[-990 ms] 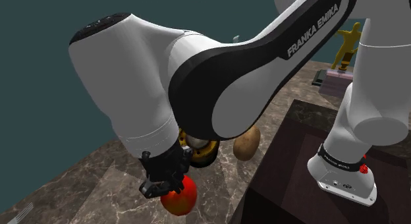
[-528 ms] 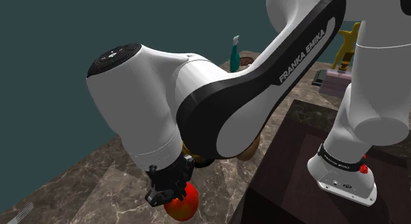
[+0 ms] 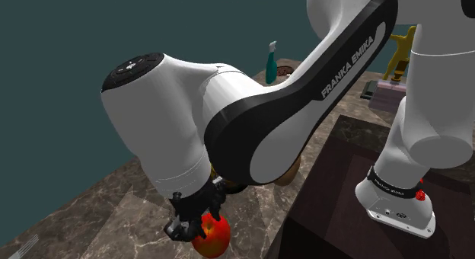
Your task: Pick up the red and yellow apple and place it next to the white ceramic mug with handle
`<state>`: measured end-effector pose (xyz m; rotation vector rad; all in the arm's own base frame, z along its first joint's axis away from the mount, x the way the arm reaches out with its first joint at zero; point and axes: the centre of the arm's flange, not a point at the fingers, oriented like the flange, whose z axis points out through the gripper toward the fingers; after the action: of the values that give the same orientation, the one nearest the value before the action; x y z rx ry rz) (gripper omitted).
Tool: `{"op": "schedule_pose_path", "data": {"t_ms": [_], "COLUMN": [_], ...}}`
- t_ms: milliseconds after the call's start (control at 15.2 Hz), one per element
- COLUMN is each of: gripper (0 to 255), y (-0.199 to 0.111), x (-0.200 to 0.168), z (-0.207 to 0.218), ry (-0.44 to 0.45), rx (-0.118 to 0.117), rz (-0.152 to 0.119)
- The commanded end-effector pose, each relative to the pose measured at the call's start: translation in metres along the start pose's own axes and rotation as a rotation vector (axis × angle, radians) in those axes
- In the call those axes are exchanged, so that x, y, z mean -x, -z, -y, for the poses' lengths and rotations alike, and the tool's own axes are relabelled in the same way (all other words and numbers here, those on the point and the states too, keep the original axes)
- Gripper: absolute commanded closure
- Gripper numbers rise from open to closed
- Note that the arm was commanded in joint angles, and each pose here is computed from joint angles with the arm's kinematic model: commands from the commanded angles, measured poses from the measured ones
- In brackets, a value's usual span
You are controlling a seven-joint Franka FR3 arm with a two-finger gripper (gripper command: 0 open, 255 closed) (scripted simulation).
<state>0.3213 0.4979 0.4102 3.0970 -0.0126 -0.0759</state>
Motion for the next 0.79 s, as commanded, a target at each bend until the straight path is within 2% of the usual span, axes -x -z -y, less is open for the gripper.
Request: {"op": "schedule_pose_path", "data": {"t_ms": [0,264,528,726], "gripper": [0,0,0,0], "y": [0.0,0.0,0.05,0.05], "x": [0.0,0.0,0.0,0.0], "z": [0.0,0.0,0.0,0.0], "ry": [0.0,0.0,0.0,0.0], "rx": [0.0,0.0,0.0,0.0], "rz": [0.0,0.0,0.0,0.0]}}
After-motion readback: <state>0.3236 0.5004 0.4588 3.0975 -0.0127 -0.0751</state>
